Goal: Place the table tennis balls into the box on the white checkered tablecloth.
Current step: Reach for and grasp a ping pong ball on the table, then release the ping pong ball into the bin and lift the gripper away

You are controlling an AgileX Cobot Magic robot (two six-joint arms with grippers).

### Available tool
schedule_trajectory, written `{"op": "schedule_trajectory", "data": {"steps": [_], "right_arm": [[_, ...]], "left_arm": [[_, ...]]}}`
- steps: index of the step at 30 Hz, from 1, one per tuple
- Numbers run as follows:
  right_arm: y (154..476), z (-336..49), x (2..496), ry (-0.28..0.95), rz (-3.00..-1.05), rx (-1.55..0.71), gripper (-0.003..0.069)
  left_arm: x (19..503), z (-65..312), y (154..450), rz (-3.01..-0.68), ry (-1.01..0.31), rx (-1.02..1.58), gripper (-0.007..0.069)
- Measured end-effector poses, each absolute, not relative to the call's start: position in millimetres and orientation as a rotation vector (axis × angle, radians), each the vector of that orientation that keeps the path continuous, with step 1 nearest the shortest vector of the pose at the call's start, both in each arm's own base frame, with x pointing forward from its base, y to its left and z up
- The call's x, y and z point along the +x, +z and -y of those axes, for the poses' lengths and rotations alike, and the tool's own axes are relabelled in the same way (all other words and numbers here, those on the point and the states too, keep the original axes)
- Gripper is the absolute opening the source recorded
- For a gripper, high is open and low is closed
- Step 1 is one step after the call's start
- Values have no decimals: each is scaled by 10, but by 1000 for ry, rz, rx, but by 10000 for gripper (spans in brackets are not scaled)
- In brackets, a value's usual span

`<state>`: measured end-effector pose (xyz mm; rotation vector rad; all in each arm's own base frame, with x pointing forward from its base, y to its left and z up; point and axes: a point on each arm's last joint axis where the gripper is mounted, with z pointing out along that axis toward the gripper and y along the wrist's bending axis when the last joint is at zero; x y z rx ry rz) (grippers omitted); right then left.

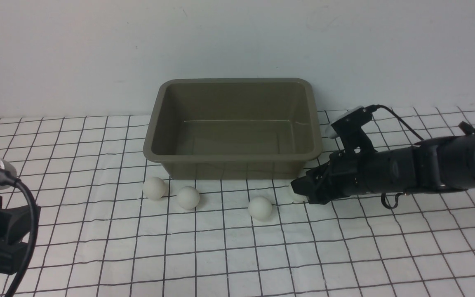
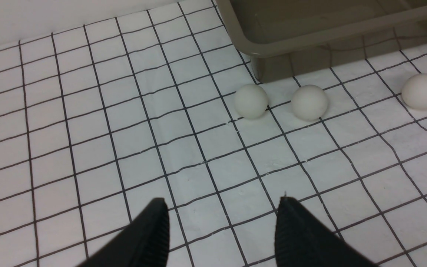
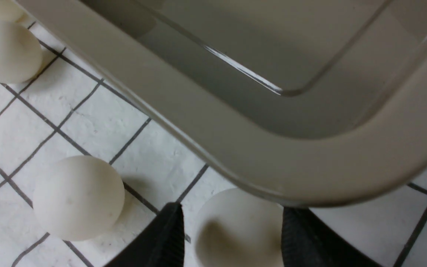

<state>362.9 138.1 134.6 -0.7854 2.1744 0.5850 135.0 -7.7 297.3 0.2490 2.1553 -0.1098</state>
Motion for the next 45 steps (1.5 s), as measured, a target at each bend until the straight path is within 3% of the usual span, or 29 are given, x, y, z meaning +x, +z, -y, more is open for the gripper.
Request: {"op": "schedule_trajectory", "data": {"steps": [21,29,36,45], "right_arm": [[1158,-1413,3639,647,-2209,-772,317],[1304,-1343,3662,524,-2205,-761,316],[1563,-1309,3647,467,-2160,-754,304],[1620,-1280,3589,430,-2199,-819,304]], "left_arm": [[1350,77,2973,-2155,-110,249,352],[1350,77,2973,-2155,-110,249,352],[1350,77,2973,-2155,-110,249,352],[1350,77,2973,-2155,-110,249,352]]}}
